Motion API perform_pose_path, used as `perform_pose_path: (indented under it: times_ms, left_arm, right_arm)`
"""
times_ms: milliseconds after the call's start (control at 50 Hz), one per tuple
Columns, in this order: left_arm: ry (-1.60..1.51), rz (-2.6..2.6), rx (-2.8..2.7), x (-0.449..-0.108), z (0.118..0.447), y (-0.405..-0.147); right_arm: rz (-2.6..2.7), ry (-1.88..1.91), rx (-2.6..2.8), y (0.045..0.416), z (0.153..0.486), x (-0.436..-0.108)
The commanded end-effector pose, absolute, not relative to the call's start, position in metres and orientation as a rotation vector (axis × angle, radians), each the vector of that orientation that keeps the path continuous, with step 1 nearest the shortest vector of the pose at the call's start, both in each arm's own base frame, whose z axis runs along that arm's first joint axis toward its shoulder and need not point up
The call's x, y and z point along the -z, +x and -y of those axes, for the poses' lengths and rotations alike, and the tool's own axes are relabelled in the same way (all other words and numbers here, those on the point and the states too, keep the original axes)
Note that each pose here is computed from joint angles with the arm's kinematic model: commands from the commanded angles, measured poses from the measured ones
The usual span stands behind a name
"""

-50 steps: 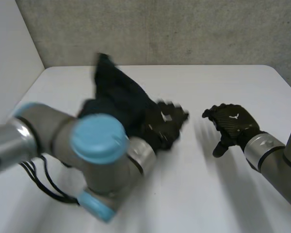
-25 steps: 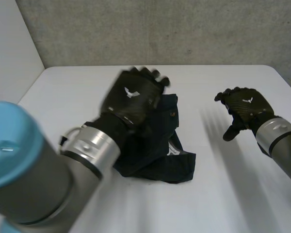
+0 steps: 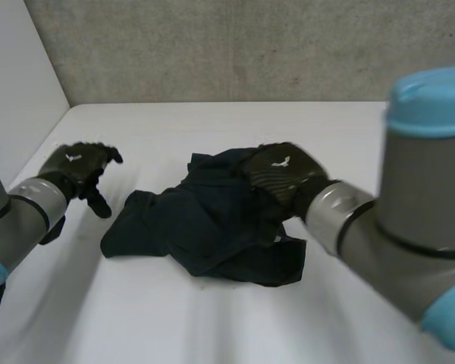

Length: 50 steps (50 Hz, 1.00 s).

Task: Fold the shorts.

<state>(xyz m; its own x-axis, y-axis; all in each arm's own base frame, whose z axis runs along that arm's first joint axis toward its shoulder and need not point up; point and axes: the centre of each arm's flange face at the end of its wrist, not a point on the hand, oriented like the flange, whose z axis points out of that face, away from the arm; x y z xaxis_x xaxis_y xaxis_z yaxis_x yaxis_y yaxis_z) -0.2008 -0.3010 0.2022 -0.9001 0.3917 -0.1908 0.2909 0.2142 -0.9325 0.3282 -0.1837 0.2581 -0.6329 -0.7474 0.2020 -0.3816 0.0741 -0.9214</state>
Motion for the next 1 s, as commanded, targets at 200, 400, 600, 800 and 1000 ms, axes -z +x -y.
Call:
perform_pose_path:
  times_ms: [200,400,600,800,1000]
  left_arm:
    - [-0.892,2.395,-1.586,-0.142,0.313,-0.217]
    - [-0.917,2.354,-1.683,-0.161,0.313,-0.226]
    - [-0.888,2.086,-2.02,-0.267,0.276,-0.237]
    - [-0.706,1.761,-2.253,-0.361,0.234,-0.232]
    - [-0.752,1.875,-2.1,-0.321,0.247,-0.25]
  right_arm:
    - [-2.072,-1.416,1.69,0.372,0.191,-0.185]
    - [-1.982,-1.395,1.871,0.371,0.204,-0.223]
    - [-1.926,-1.313,2.212,0.317,0.235,-0.321]
    - [-1.899,-1.269,2.329,0.299,0.239,-0.375]
    - [-2.087,-1.392,2.07,0.297,0.259,-0.332]
